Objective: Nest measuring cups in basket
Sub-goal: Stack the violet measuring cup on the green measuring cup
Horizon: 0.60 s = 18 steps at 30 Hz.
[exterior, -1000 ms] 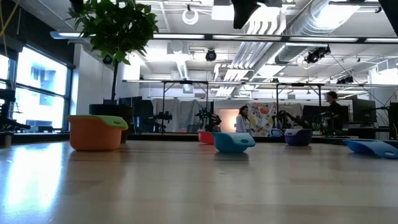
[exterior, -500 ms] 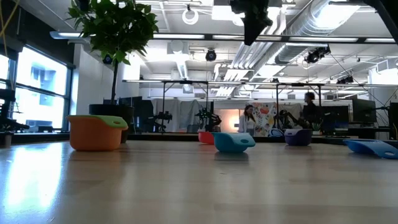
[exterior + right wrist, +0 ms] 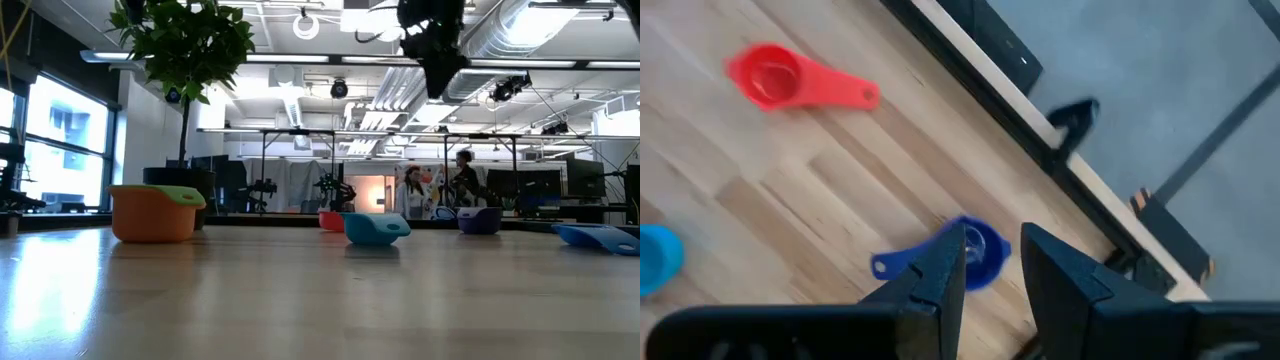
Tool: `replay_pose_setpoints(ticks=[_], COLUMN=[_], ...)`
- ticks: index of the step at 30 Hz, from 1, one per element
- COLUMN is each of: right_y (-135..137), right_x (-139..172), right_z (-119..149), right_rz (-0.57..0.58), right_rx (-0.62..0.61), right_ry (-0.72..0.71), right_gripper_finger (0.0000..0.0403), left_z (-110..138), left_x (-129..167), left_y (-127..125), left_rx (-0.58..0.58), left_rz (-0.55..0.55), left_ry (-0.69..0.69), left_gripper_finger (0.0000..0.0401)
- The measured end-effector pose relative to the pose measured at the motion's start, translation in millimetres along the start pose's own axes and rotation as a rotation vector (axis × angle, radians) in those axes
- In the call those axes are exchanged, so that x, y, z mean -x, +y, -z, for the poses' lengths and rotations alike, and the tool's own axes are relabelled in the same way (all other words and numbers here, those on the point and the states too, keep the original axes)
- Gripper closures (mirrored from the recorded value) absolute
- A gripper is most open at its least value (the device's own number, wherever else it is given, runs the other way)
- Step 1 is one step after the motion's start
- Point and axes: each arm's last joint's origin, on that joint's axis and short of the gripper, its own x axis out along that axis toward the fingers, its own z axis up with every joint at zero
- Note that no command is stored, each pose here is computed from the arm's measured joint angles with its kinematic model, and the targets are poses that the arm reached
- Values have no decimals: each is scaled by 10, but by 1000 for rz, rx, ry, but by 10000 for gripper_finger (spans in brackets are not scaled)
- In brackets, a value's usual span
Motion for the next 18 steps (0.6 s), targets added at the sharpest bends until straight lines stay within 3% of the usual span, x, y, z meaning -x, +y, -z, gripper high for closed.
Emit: replay_pose_setpoints(ticks=[11,18], right_y=[-62,-15], right_x=[-165,-396], right_z=[647,916], right_rz=[4,-33], right_rx=[-124,-224], right_ry=[-96,-98], right_gripper_finger=[311,311], left_z=[-5,-4], left_x=[-24,-24], left_y=[31,31], left_rx=[-1,0], left_rz=[-27,-26], left_ry=[-5,-5], left_gripper_finger=[339,339])
